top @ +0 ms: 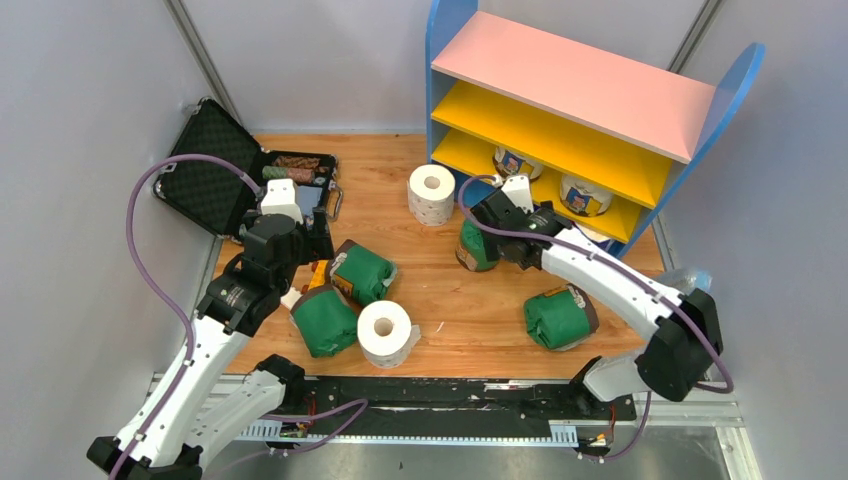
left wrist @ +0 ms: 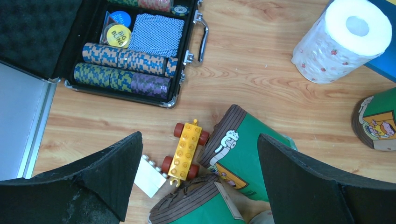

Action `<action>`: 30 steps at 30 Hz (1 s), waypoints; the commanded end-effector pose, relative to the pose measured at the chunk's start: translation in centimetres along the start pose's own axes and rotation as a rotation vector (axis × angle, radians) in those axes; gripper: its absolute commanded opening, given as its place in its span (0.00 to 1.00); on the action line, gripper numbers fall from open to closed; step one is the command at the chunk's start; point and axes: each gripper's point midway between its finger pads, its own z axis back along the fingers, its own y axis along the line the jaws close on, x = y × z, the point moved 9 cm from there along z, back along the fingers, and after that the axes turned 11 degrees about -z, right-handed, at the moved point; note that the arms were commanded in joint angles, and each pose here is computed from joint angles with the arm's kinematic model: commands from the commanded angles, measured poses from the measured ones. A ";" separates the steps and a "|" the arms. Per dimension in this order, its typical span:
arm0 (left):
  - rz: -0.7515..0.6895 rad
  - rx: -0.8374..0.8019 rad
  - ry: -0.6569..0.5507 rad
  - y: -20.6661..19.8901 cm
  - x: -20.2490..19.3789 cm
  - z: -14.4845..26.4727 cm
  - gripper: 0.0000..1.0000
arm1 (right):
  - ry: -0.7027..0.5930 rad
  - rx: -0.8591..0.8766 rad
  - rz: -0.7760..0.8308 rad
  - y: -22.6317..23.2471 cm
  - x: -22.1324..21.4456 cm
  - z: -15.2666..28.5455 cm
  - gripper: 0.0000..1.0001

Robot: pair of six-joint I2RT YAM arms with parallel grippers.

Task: Place and organize the paper towels onto the shelf
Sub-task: Adjust the paper towel at the center of the board.

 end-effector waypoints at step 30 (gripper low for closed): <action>0.008 -0.002 -0.042 0.2 0.6 0.3 1.00 | 0.046 0.385 -0.115 11.2 4.0 -2.8 0.79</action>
